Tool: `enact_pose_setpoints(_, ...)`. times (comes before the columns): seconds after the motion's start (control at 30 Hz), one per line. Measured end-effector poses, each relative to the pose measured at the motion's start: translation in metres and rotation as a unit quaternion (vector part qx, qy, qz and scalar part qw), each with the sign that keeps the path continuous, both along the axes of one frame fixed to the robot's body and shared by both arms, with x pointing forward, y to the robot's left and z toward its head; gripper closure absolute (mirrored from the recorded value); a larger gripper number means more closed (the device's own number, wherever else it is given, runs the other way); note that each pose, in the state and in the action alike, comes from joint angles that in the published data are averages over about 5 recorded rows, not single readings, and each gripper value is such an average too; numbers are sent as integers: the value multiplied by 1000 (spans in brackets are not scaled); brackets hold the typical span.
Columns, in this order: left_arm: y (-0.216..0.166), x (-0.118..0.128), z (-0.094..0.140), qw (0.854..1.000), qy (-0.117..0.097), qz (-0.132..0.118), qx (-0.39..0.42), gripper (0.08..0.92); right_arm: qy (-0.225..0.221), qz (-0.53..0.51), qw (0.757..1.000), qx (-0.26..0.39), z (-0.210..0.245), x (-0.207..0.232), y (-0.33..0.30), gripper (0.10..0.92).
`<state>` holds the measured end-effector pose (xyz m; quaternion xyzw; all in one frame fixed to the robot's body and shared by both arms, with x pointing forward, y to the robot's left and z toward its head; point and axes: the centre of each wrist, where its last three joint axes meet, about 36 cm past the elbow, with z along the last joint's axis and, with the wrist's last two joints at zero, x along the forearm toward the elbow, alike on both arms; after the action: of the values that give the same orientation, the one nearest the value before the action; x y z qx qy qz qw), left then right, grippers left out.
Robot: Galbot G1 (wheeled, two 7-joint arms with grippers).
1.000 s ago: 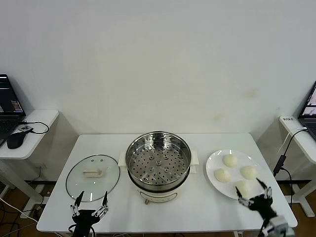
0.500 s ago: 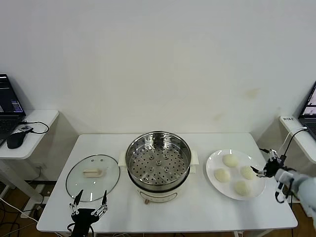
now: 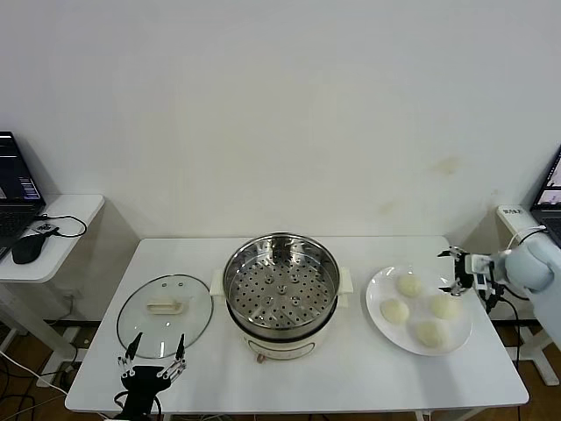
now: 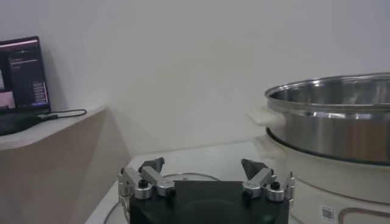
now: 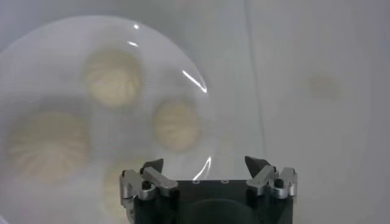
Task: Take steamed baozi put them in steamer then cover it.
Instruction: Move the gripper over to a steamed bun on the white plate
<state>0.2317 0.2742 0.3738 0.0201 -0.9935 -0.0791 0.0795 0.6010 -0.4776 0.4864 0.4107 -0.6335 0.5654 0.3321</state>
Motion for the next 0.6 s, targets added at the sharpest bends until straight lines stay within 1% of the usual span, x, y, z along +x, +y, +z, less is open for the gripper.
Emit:
enact_pose_setpoints(0.23,6,2,0,1000,-1,5,5,177,31,9,999,-10,-18,26,19,200)
enact_pose_setpoints(0.6,9,4,1,1000,-6,8,9,177,49,11,998,-26,-36,54,44,200)
